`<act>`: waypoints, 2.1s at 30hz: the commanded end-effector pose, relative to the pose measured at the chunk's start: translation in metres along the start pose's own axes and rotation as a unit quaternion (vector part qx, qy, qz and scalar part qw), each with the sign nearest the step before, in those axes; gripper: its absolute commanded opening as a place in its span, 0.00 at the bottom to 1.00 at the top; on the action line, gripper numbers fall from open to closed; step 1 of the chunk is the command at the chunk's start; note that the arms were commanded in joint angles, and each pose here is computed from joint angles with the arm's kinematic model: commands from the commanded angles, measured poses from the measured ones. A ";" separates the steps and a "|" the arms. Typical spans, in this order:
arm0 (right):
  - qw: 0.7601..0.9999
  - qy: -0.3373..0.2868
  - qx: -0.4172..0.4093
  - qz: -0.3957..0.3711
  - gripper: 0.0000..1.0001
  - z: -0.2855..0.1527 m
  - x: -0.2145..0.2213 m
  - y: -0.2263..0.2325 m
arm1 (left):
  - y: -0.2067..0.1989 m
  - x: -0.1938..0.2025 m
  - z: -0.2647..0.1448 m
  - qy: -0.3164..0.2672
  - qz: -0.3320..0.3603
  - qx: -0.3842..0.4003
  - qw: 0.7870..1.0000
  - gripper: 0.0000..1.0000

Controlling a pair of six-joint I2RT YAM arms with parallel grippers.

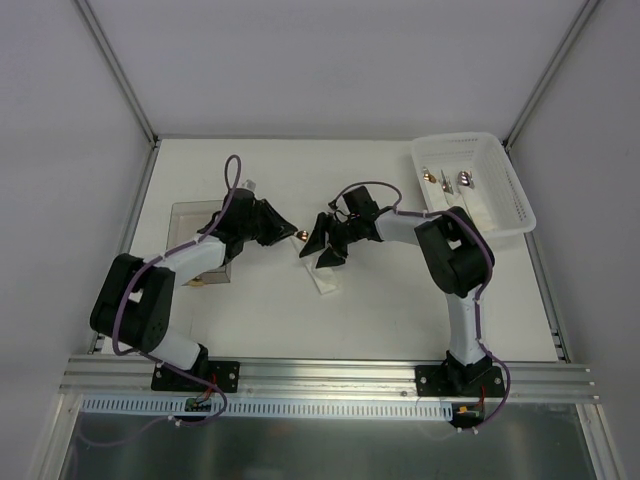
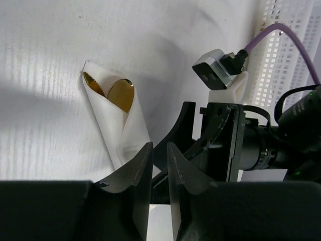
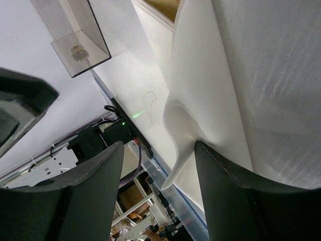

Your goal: Place the utensils on the paper napkin and roll it up

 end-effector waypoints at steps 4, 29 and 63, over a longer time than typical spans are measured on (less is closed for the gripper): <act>0.996 -0.008 0.092 0.001 0.61 0.007 0.010 -0.041 | -0.001 0.008 0.026 0.064 -0.004 0.013 0.998 0.12; 0.987 0.010 0.134 -0.082 0.60 0.010 0.011 -0.048 | 0.012 0.044 0.052 0.153 -0.036 0.034 0.987 0.08; 0.981 0.029 0.146 -0.128 0.61 0.008 0.013 -0.047 | -0.014 0.030 0.029 0.178 0.022 0.021 0.984 0.02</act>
Point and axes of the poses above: each gripper's point midway between its finger pads, its own z axis out along the fingers, its own y axis along the line the jaws close on, x = y × z, the point moved 4 cm from there along -z, back along the fingers, and after that the axes turned 1 degree about z, right-handed, at the moved point
